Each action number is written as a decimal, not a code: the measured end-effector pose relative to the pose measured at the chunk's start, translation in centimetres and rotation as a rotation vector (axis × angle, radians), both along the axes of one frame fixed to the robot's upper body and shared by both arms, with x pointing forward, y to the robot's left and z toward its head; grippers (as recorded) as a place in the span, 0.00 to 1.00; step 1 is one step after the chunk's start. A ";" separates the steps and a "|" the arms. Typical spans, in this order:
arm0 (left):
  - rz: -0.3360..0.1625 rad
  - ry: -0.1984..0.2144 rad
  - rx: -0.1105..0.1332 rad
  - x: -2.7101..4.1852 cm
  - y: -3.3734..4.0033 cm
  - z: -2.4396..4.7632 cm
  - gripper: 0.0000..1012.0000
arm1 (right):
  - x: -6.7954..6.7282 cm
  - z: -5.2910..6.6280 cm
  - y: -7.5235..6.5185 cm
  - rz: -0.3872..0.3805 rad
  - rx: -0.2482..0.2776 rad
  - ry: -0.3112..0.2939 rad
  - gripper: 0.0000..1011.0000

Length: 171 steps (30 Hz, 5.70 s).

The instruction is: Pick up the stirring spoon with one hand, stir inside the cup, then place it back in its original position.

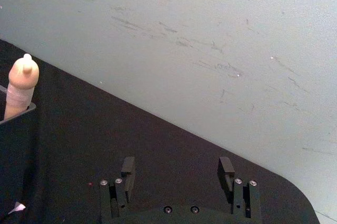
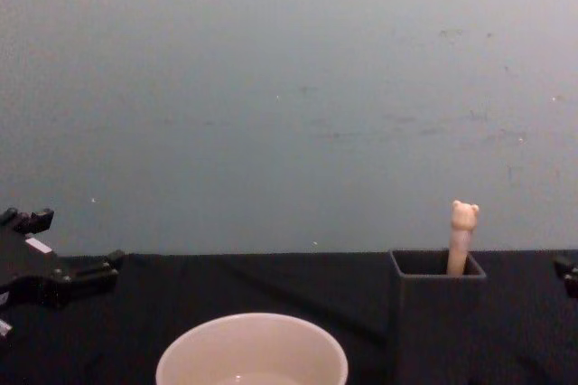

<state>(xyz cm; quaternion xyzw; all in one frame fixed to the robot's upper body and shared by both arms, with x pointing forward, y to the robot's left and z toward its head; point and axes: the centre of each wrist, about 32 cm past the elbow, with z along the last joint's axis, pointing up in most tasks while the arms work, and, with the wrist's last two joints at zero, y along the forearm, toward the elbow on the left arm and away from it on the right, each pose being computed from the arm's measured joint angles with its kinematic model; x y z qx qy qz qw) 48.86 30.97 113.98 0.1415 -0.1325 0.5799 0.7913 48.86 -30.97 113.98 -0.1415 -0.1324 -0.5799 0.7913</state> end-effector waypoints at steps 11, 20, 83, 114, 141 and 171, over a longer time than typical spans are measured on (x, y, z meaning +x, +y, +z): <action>0.000 0.000 0.000 0.00 0.00 0.00 0.99 | 0.0 0.0 0.0 0.000 0.000 0.000 0.99; 0.000 0.000 0.000 0.00 0.00 0.00 0.99 | -0.4 0.9 -0.2 0.009 0.027 -0.016 0.99; 0.000 0.000 0.000 0.00 0.00 0.00 0.99 | 1.9 4.6 2.8 0.364 0.305 0.266 0.99; 0.000 0.000 0.000 0.00 0.00 0.00 0.99 | 2.7 4.5 3.2 0.363 0.318 0.270 0.99; 0.000 0.000 0.000 0.00 0.00 0.00 0.99 | 2.7 4.5 3.2 0.362 0.319 0.268 0.80; 0.000 0.000 0.000 0.00 0.00 0.00 0.99 | 2.7 4.5 3.3 0.362 0.319 0.268 0.21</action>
